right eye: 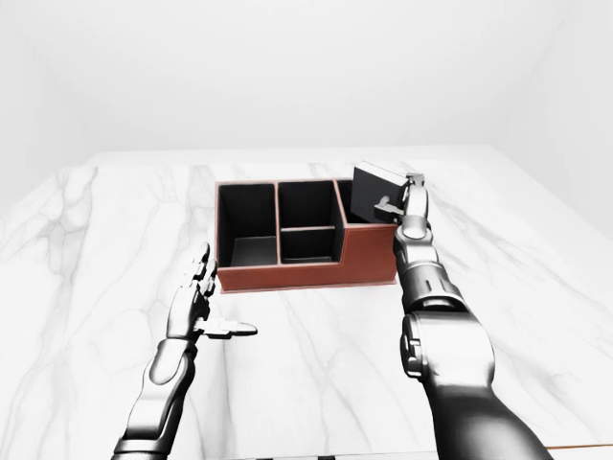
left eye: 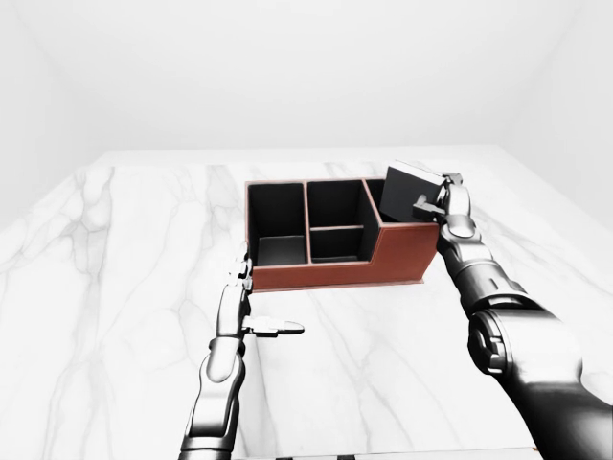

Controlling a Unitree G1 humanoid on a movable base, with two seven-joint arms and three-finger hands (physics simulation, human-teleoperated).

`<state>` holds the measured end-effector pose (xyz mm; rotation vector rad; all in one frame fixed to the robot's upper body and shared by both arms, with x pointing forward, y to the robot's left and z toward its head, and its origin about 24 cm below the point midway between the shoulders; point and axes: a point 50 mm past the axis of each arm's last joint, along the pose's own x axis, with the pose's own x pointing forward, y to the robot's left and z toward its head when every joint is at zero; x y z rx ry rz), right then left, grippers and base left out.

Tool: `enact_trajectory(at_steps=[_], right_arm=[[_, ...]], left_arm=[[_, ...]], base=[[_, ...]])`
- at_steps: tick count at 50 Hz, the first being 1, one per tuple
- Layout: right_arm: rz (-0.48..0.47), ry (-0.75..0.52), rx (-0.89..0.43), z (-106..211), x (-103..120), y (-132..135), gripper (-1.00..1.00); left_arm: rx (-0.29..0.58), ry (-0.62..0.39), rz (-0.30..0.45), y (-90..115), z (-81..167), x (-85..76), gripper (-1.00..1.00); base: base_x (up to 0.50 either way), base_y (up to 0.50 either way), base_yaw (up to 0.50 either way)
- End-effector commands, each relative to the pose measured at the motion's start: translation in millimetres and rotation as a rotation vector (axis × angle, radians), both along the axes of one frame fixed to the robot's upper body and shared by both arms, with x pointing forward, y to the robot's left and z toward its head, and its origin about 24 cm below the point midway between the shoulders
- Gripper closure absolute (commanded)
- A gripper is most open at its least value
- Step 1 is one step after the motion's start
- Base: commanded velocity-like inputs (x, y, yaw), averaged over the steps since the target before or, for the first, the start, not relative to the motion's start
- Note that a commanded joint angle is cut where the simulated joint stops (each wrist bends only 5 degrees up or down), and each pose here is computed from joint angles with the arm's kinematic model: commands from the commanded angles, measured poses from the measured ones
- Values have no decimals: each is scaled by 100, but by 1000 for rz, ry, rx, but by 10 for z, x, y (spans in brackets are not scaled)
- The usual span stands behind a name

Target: Pick up the book and place it in the right compartment of the caddy.

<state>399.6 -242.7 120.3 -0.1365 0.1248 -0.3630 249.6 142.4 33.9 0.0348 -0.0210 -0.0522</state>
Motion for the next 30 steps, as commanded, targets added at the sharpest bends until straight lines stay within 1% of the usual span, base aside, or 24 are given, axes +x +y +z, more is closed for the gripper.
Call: enact_trajectory(at_steps=[1, 5, 6, 7, 24, 30], right_arm=[[-22, -30, 38, 55, 6, -29, 100], [-28, -36, 37, 75, 9, -38, 100], [-32, -35, 35, 73, 7, -43, -57], [-33, -34, 34, 71, 7, -44, -100], [-35, -39, 34, 84, 10, -40, -100], [-37, -56, 34, 135, 20, -51, -100]], left_arm=[[1, 2, -1, -3, -4, -3, -100], [1, 3, -1, -3, -6, -1, -100], [0, 1, -1, -4, -2, -2, -100], [0, 2, -1, -3, -5, 0, -100], [-1, 1, -1, 1, -3, -1, -100], [0, 1, 0, 0, -2, -3, -100]], base=[[-1, 0, 0], [0, 0, 0], [0, 0, 0], [0, 0, 0], [0, 0, 0], [0, 0, 0]])
